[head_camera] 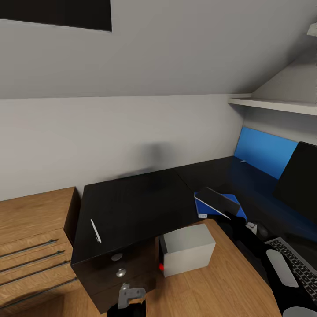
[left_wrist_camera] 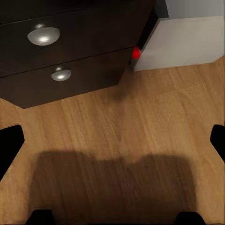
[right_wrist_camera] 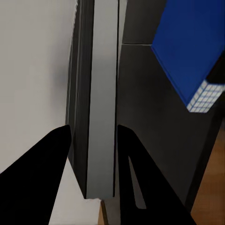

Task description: In the bedroom, organize the workspace by keeping the computer under the desk, ensuring the monitor is on the desk, placing the keyboard on the desk next to the monitor, placing the mouse on the desk next to the keyboard, moving the folder from the swivel chair onto the desk next to the mouse, stacking the notebook on top of the folder with the pen on top of the notebook, and positioning the swivel chair next to the desk.

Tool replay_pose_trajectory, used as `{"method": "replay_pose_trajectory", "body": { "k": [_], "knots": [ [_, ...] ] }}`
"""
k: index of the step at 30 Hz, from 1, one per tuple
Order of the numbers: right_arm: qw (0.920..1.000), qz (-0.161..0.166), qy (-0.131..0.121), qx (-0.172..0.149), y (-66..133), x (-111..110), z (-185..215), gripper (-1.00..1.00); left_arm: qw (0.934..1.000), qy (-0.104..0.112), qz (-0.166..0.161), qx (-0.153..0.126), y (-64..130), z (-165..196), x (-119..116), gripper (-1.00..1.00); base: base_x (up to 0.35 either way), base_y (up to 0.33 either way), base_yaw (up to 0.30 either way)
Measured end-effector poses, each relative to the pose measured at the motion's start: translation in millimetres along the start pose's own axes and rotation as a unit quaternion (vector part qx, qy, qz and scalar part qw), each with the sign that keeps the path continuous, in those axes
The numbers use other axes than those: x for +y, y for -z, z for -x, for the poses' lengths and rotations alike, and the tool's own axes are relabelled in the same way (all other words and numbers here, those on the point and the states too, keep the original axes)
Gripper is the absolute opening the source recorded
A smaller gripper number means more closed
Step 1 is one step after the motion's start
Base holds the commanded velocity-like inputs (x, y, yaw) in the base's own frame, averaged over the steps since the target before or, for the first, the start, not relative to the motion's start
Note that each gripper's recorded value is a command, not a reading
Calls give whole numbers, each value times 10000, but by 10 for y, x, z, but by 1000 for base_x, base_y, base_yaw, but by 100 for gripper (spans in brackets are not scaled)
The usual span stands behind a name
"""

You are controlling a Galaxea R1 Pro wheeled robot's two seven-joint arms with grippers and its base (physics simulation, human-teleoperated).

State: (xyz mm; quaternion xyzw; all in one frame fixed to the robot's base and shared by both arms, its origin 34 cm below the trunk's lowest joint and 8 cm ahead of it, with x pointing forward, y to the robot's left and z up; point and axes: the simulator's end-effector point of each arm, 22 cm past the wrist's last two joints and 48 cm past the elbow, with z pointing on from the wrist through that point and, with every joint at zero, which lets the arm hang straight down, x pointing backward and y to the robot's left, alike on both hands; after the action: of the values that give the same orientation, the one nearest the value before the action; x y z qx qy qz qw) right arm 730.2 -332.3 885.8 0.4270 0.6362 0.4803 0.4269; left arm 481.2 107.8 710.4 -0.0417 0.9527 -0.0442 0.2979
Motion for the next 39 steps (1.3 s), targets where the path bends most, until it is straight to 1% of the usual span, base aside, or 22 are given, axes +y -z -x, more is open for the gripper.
{"method": "replay_pose_trajectory", "body": {
  "k": [5,9,13,16,21,25,29,30,33,39],
  "knots": [
    [10000,-46,70,38,1,-20,-14,-100,9996,24,191,-202,-23,-208,321,100,0,0,-16],
    [9999,-57,105,35,15,-24,21,-100,9992,48,281,-280,-47,-262,433,100,0,0,-3],
    [9999,-101,104,28,27,-69,39,-100,9991,44,323,-271,-61,-309,475,100,0,0,0],
    [9998,-159,64,27,34,-137,33,-100,9991,-8,353,-227,-75,-372,492,100,0,0,0],
    [9998,-180,29,34,44,-166,36,-100,9992,-58,352,-193,-76,-422,488,100,32,-4,0],
    [9998,-183,9,-2,57,-180,64,-100,9992,-66,354,-184,-76,-435,489,100,188,-63,0],
    [9996,-251,-69,-91,86,-256,119,-100,9992,-69,355,-180,-75,-441,490,100,226,-86,0],
    [9993,-314,-82,-172,100,-307,161,-100,9992,-73,359,-173,-76,-445,492,100,75,-29,0],
    [9986,-385,-44,-353,106,-348,237,-100,9992,-74,360,-171,-78,-444,492,100,37,-14,0],
    [9945,-869,89,-575,139,-561,330,-100,9992,-75,361,-170,-79,-443,493,100,10,-4,0]
  ]
}}
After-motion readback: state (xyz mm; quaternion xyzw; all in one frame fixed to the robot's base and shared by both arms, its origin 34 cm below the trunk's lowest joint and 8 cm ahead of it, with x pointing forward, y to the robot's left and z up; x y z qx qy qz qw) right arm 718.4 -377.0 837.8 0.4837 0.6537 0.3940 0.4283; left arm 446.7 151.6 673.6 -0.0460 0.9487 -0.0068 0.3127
